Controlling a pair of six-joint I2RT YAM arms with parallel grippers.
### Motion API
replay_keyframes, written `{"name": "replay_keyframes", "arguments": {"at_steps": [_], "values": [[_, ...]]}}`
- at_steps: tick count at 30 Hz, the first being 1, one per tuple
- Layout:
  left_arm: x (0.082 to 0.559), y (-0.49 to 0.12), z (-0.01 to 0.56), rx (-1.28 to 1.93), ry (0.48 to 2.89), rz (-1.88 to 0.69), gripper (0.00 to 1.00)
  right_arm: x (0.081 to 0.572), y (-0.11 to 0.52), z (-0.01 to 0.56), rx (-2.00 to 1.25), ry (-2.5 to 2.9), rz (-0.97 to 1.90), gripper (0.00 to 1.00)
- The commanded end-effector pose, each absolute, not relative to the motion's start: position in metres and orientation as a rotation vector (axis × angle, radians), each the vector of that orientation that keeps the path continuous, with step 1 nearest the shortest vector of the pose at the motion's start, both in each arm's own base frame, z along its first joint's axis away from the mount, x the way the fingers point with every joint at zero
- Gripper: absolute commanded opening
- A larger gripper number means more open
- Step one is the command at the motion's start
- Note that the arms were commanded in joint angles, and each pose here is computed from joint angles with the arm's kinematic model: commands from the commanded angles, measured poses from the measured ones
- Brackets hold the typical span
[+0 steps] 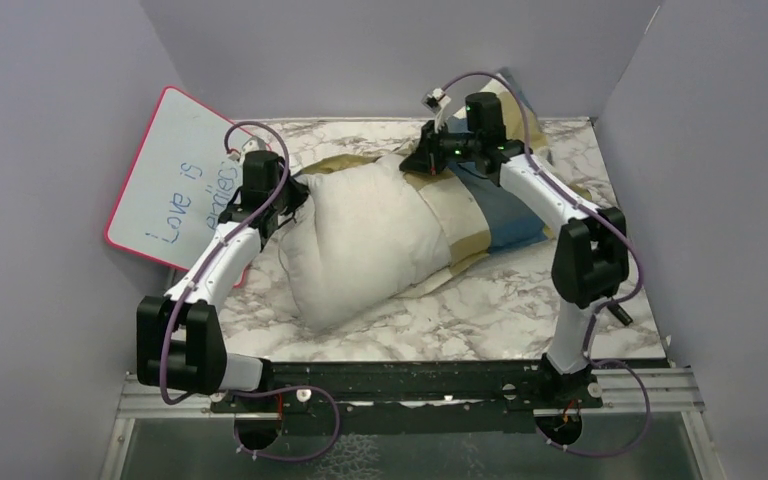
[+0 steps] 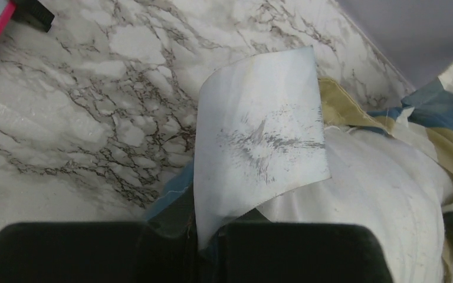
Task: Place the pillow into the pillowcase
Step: Stuff the pillow into the pillowcase.
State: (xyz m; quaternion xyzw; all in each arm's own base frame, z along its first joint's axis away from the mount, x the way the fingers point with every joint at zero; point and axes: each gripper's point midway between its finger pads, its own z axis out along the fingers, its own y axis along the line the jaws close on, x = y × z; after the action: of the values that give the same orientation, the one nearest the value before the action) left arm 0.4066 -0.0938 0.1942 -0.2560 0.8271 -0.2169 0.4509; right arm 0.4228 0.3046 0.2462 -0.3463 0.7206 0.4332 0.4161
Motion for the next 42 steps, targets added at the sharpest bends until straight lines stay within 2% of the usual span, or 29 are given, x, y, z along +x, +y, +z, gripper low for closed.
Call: {"name": "replay_keyframes", "arguments": {"at_steps": [1, 3, 4, 6, 8, 9, 11, 15, 18, 22, 27, 35, 42], "values": [[0.425, -0.102, 0.203, -0.594, 1.918, -0.602, 0.0, 0.444, 0.337, 0.274, -0.884, 1.705, 1.034, 0.0], [0.428, -0.095, 0.198, -0.581, 1.917, -0.547, 0.06, 0.458, 0.34, 0.27, -0.849, 1.728, 1.021, 0.0], [0.43, -0.093, 0.198, -0.558, 1.92, -0.521, 0.12, 0.465, 0.341, 0.268, -0.832, 1.736, 1.003, 0.0], [0.431, -0.089, 0.202, -0.477, 1.926, -0.465, 0.32, 0.477, 0.339, 0.266, -0.808, 1.748, 0.958, 0.0], [0.43, -0.085, 0.215, -0.353, 1.924, -0.396, 0.55, 0.48, 0.334, 0.259, -0.793, 1.788, 0.914, 0.09], [0.429, -0.082, 0.223, -0.304, 1.911, -0.363, 0.64, 0.478, 0.329, 0.256, -0.776, 1.82, 0.892, 0.15], [0.422, -0.078, 0.235, -0.202, 1.908, -0.305, 0.71, 0.471, 0.315, 0.252, -0.745, 1.872, 0.832, 0.27], [0.398, -0.089, 0.267, 0.05, 1.843, -0.271, 0.73, 0.44, 0.285, 0.255, -0.756, 1.908, 0.713, 0.5], [0.376, -0.102, 0.278, 0.195, 1.811, -0.224, 0.73, 0.418, 0.26, 0.254, -0.761, 1.927, 0.612, 0.56], [0.353, -0.11, 0.288, 0.299, 1.789, -0.164, 0.74, 0.391, 0.231, 0.253, -0.772, 1.916, 0.496, 0.57], [0.326, -0.148, 0.289, 0.459, 1.752, -0.228, 0.75, 0.357, 0.208, 0.241, -0.781, 1.941, 0.443, 0.57], [0.3, -0.23, 0.251, 0.717, 1.71, -0.451, 0.79, 0.329, 0.201, 0.206, -0.708, 1.968, 0.448, 0.52], [0.298, -0.272, 0.203, 0.904, 1.75, -0.435, 0.88, 0.304, 0.207, 0.18, -0.72, 1.997, 0.455, 0.58]]}}
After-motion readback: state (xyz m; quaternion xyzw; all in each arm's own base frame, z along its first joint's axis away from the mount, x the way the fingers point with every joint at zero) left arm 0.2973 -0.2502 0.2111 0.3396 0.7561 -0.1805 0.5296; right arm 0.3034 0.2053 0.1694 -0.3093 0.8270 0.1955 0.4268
